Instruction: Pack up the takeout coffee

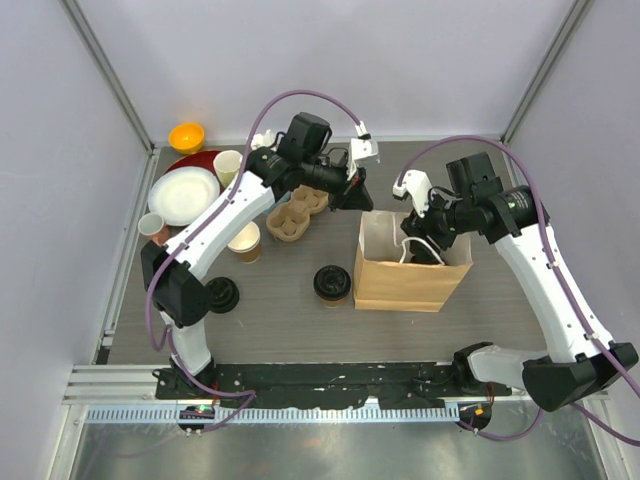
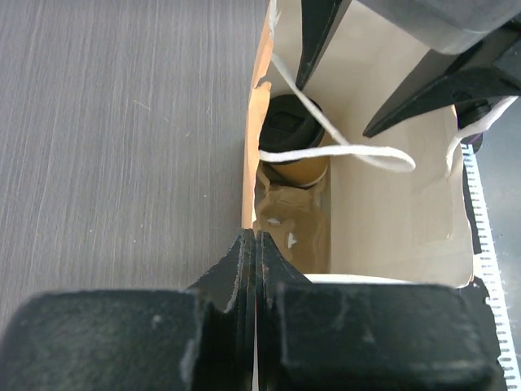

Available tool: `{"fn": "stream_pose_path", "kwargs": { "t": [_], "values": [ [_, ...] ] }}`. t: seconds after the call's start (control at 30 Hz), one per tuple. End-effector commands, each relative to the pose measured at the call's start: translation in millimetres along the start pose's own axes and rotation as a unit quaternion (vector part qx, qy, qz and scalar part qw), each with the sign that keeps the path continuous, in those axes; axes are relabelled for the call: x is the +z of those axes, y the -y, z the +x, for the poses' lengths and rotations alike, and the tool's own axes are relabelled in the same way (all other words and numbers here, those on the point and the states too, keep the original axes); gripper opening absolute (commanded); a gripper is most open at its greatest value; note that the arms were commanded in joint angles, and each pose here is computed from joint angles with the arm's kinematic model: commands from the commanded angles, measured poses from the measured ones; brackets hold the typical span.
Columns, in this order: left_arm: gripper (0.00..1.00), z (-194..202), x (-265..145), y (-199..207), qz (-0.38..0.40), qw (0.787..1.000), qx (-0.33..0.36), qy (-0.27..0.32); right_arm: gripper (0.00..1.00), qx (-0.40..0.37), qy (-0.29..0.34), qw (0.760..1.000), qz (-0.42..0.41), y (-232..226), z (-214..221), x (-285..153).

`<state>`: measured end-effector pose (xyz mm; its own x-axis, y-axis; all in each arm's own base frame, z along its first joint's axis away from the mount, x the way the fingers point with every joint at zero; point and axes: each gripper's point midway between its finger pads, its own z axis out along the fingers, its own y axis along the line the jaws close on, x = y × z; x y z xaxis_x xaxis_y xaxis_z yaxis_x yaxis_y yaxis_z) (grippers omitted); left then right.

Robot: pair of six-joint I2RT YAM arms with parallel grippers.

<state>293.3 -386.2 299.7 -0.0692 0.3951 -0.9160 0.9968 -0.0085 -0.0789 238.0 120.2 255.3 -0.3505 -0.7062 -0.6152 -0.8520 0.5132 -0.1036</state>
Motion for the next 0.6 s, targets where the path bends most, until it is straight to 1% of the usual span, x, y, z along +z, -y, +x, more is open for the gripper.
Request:
{"fn": "stream_pose_path", "kwargs": {
  "t": [0.0, 0.13, 0.2, 0.4, 0.57],
  "values": [
    [0.0, -25.6, -7.8, 0.4, -0.01, 1.0, -0.001, 0.026, 0.6, 0.006, 0.058, 0.998, -0.004, -3.1, -26.3, -5.2],
    [0.0, -28.1, -7.8, -4.7, -0.022, 0.999, 0.003, 0.027, 0.6, 0.014, 0.054, 0.998, -0.003, -10.8, -24.6, -22.0],
    [0.0, -30.8, -8.6, -5.5, -0.024, 0.999, 0.006, 0.03, 0.6, 0.022, 0.039, 0.999, 0.003, -14.0, -15.7, -29.4],
    [0.0, -36.5, -10.8, -6.5, -0.031, 0.999, 0.005, 0.035, 0.6, 0.014, 0.06, 0.997, 0.04, -15.4, -17.9, -55.5],
    [0.0, -40.8, -13.1, -9.7, -0.042, 0.998, 0.004, 0.041, 0.6, 0.011, 0.058, 0.998, 0.031, -20.7, -18.0, -61.7]
  ]
}}
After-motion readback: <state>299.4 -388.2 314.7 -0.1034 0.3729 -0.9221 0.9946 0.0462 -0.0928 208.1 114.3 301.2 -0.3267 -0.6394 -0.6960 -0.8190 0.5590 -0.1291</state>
